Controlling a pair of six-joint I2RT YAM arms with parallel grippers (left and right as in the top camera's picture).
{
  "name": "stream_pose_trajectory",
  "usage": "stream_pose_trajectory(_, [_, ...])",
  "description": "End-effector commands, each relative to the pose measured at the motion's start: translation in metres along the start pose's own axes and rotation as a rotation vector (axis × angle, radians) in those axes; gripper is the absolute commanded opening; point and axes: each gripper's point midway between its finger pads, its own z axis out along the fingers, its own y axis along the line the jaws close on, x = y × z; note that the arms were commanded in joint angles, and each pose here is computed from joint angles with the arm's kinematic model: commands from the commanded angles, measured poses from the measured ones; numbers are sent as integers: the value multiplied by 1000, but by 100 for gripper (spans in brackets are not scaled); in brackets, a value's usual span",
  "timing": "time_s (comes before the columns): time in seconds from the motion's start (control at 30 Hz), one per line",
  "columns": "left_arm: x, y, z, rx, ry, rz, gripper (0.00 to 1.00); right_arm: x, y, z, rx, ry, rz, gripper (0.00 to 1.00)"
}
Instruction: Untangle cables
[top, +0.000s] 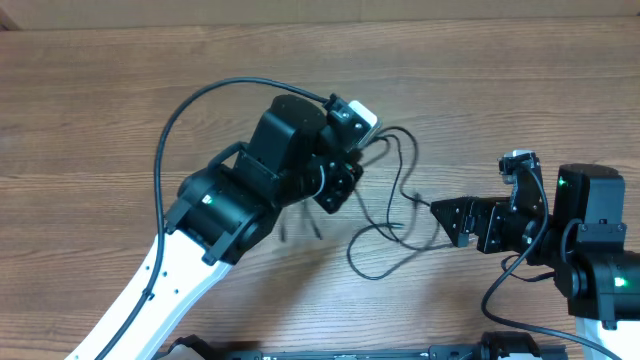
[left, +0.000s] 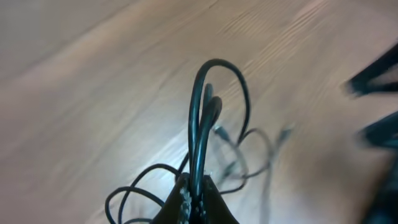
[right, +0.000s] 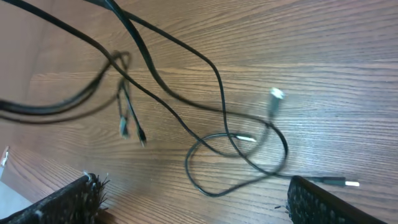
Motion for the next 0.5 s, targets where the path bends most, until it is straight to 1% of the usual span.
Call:
stream_pose_trajectory(0.0, [3, 36, -11, -208, 51, 234, 7, 0, -2, 1, 10, -3, -5, 94])
stream_pose_trajectory(0.07, [11, 45, -12, -254, 96, 281, 13, 0, -2, 1, 10, -6, -6, 94])
stream_pose_trajectory(0.13, [16, 55, -13, -308, 132, 286, 18, -1, -2, 1, 9, -9, -8, 94])
stream_pose_trajectory(0.2, [21, 63, -14, -354, 163, 287, 19, -1, -2, 1, 9, -8, -8, 94])
stream_pose_trajectory(0.23, [23, 67, -14, -373, 175, 287, 19, -1, -2, 1, 9, -8, -7, 94])
stream_pose_trajectory(0.27, [26, 74, -13, -409, 200, 287, 15, 0, -2, 1, 10, -4, -5, 94])
stream_pose_trajectory(0.3, [28, 77, -11, -427, 212, 279, 14, 1, -2, 1, 10, -3, -4, 94])
stream_pose_trajectory(0.4, [32, 78, -6, -426, 228, 259, 14, 0, -2, 0, 10, -4, -5, 94])
stream_pose_trajectory(0.43, [34, 78, -5, -426, 231, 242, 17, 0, -2, 1, 9, -5, -6, 94])
stream_pose_trajectory(0.47, [36, 78, -3, -424, 234, 221, 26, 0, -2, 1, 9, -5, -6, 94])
